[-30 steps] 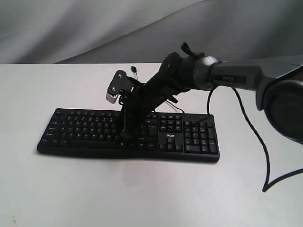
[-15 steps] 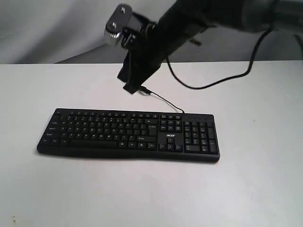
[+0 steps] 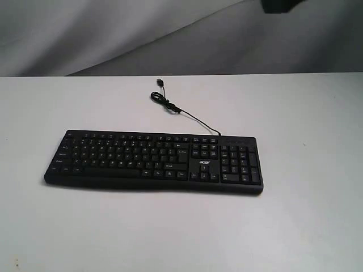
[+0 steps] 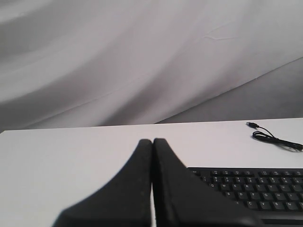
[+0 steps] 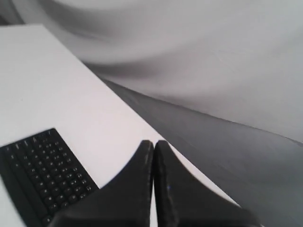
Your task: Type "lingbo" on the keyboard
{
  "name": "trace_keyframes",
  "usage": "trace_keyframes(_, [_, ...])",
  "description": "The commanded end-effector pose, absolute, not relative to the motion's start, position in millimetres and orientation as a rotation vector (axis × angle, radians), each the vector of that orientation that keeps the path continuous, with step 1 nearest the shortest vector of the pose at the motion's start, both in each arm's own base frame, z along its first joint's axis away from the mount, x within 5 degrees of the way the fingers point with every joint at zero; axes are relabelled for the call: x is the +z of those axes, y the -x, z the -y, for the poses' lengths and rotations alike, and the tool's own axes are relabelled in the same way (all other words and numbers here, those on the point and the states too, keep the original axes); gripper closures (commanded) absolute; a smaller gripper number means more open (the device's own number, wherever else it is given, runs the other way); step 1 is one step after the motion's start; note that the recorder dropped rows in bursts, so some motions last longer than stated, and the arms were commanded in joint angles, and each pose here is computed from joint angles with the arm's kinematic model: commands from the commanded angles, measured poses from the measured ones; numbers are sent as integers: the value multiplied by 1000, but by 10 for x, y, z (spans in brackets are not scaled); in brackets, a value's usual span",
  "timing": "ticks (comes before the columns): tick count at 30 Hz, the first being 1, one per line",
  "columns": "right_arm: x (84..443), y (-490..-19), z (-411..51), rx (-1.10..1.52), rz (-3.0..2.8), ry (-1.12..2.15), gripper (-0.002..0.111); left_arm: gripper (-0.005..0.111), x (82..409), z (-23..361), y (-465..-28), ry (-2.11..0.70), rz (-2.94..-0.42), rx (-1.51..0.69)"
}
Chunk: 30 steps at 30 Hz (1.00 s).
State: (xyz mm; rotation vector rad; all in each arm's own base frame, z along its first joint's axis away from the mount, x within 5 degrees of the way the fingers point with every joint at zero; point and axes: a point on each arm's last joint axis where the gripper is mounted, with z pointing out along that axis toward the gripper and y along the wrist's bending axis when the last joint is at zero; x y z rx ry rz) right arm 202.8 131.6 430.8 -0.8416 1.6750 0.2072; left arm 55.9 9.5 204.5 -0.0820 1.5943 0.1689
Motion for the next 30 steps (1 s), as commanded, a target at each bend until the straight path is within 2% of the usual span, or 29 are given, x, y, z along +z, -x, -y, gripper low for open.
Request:
trace_keyframes(1, [4184, -1678, -1080, 319, -1650, 661, 108, 106, 2037, -90, -557, 77, -1588, 162])
trace_keyframes(4, [4151, -1476, -968, 355, -1637, 634, 108, 106, 2037, -90, -557, 77, -1588, 162])
trace_keyframes(12, [4392, -1053, -673, 280, -1448, 610, 108, 106, 2037, -90, -557, 77, -1588, 162])
trace_keyframes(17, [4343, -1000, -575, 285, -1548, 529, 108, 106, 2037, -90, -557, 77, -1588, 162])
trace_keyframes(23, [4044, -1102, -531, 217, -1641, 466, 108, 106, 2037, -90, -557, 77, -1588, 162])
trace_keyframes(30, [3381, -928, -183, 153, -1623, 154, 108, 106, 2037, -90, -557, 77, -1588, 162])
